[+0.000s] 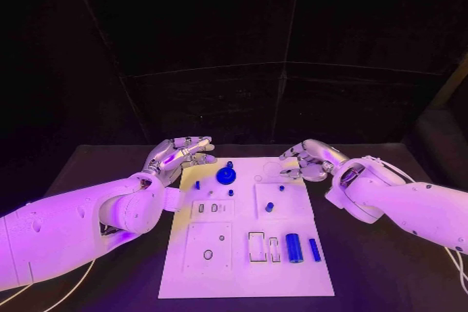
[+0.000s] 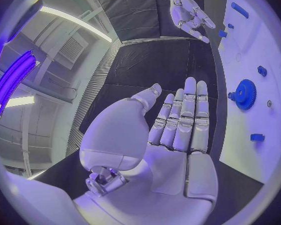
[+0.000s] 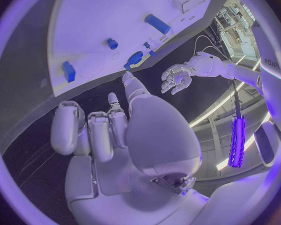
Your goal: Assemble the parts on the task board
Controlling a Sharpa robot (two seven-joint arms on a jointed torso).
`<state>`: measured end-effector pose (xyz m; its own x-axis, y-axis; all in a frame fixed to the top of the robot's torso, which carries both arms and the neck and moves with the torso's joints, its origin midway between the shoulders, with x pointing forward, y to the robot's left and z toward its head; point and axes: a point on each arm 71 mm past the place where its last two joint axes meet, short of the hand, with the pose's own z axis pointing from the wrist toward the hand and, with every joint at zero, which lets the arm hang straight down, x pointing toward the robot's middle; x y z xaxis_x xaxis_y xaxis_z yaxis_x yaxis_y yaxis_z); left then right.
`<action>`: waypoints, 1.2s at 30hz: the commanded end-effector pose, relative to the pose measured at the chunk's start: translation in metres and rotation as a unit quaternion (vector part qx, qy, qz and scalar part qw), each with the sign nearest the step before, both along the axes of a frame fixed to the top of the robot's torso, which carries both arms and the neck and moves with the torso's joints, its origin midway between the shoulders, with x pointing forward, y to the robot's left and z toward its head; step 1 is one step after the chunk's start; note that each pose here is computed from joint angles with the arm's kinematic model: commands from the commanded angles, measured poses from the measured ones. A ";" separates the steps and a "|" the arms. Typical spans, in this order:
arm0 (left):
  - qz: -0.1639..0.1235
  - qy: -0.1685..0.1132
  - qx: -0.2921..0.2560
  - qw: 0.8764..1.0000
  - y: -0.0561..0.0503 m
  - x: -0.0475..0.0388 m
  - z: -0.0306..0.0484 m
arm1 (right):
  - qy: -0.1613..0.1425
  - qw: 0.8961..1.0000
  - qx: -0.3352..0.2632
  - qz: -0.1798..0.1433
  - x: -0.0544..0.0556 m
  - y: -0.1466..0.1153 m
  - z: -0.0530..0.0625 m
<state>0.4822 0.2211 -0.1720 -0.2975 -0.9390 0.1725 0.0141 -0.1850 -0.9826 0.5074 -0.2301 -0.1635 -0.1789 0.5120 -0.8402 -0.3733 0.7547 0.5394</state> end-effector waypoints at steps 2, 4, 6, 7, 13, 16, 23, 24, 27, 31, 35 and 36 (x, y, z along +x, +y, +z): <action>-0.014 -0.005 -0.006 1.000 -0.004 0.0004 0.0006 | 0.030 0.998 0.053 0.030 0.004 -0.019 0.000; -0.015 -0.005 -0.006 1.000 -0.005 0.0009 -0.0002 | 0.029 0.998 0.047 0.021 0.008 -0.029 -0.002; -0.015 -0.004 -0.007 1.000 -0.005 0.0012 -0.0010 | 0.028 0.999 0.040 0.015 0.011 -0.034 -0.003; -0.015 -0.004 -0.007 1.000 -0.005 0.0012 -0.0011 | 0.027 0.999 0.039 0.013 0.012 -0.036 -0.004; -0.017 -0.002 -0.007 1.000 -0.006 0.0018 -0.0038 | 0.028 0.999 0.016 -0.001 0.023 -0.044 -0.009; -0.016 -0.001 -0.007 1.000 -0.007 0.0022 -0.0051 | 0.030 1.000 0.007 -0.001 0.026 -0.043 -0.011; -0.016 0.000 -0.007 1.000 -0.007 0.0028 -0.0067 | 0.035 0.999 -0.010 0.003 0.031 -0.040 -0.015; -0.016 0.000 -0.007 1.000 -0.007 0.0029 -0.0068 | 0.036 0.999 -0.013 0.004 0.031 -0.040 -0.016; -0.017 0.000 -0.007 1.000 -0.007 0.0028 -0.0069 | 0.039 0.999 -0.020 0.005 0.032 -0.039 -0.018; -0.017 0.000 -0.007 1.000 -0.008 0.0026 -0.0069 | 0.041 0.999 -0.025 0.006 0.033 -0.038 -0.020; -0.017 0.000 -0.007 1.000 -0.008 0.0025 -0.0069 | 0.043 0.999 -0.028 0.004 0.034 -0.038 -0.021; -0.017 0.000 -0.007 1.000 -0.008 0.0025 -0.0069 | 0.044 0.999 -0.028 0.004 0.034 -0.038 -0.022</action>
